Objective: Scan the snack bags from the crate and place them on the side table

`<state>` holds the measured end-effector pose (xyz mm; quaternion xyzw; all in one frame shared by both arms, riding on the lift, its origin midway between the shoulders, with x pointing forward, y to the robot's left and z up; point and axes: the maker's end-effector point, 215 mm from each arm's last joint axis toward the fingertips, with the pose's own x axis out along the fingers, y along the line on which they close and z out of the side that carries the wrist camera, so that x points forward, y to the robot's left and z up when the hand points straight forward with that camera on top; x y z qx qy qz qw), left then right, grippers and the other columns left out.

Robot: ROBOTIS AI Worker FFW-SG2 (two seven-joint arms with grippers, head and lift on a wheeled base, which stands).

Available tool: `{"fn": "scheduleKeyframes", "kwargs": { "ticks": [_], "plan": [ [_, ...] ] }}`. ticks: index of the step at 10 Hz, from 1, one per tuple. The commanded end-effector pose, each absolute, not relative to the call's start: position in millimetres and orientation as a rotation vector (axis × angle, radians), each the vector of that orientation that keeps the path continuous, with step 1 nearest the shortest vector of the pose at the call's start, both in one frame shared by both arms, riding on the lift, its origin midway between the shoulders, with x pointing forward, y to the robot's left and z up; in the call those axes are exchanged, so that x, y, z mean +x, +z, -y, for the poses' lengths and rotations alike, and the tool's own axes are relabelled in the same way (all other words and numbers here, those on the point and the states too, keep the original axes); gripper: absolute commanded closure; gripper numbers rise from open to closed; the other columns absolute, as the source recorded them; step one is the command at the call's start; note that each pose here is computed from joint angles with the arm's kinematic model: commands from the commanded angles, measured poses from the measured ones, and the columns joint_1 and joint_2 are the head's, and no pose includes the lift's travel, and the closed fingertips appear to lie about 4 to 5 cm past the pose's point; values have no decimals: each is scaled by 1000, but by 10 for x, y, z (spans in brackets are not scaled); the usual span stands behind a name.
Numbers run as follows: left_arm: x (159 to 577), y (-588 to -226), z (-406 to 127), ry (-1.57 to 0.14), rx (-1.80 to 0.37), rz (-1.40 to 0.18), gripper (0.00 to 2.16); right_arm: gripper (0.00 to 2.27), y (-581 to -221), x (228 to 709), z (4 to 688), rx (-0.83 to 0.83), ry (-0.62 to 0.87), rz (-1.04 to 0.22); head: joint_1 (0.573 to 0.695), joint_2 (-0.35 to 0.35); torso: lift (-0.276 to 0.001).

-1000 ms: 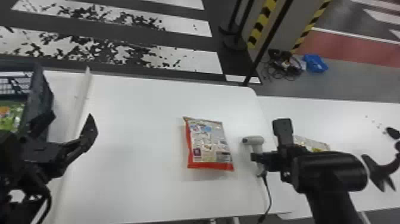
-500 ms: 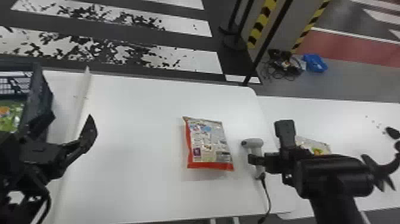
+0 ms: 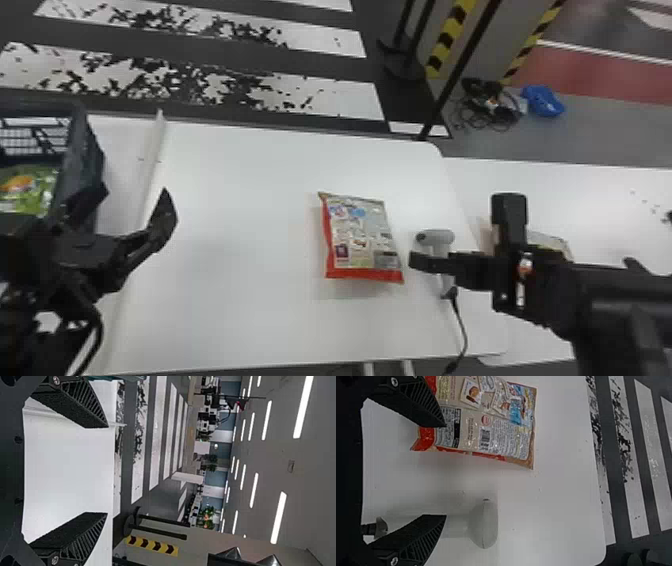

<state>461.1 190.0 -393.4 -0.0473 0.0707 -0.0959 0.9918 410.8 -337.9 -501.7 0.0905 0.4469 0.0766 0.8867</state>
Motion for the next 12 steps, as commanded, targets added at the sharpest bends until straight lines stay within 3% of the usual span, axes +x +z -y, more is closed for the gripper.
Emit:
{"fn": "scheduleKeyframes", "kwargs": {
  "ticks": [1, 7, 10, 11, 12],
  "plan": [
    [4614, -3931, -1900, -192, -95, -141, 87, 76, -5014, 4112, 3229, 242, 210, -931, 695, -195, -50],
    [4612, -3947, -1907, -192, -95, -144, 87, 73, -5328, 4380, 2937, 335, 356, -941, 695, -130, -50],
    [4609, -3963, -1906, -191, -96, -147, 87, 76, -5533, 4309, 2822, 351, 432, -1016, 695, -122, -50],
    [4608, -3962, -1903, -192, -96, -147, 87, 194, -5586, 4270, 2752, 339, 458, -1036, 695, -114, -50],
    [4608, -3962, -1903, -192, -96, -147, 87, 731, -5576, 4279, 2710, 336, 487, -1027, 695, -108, -50]
  ]
}}
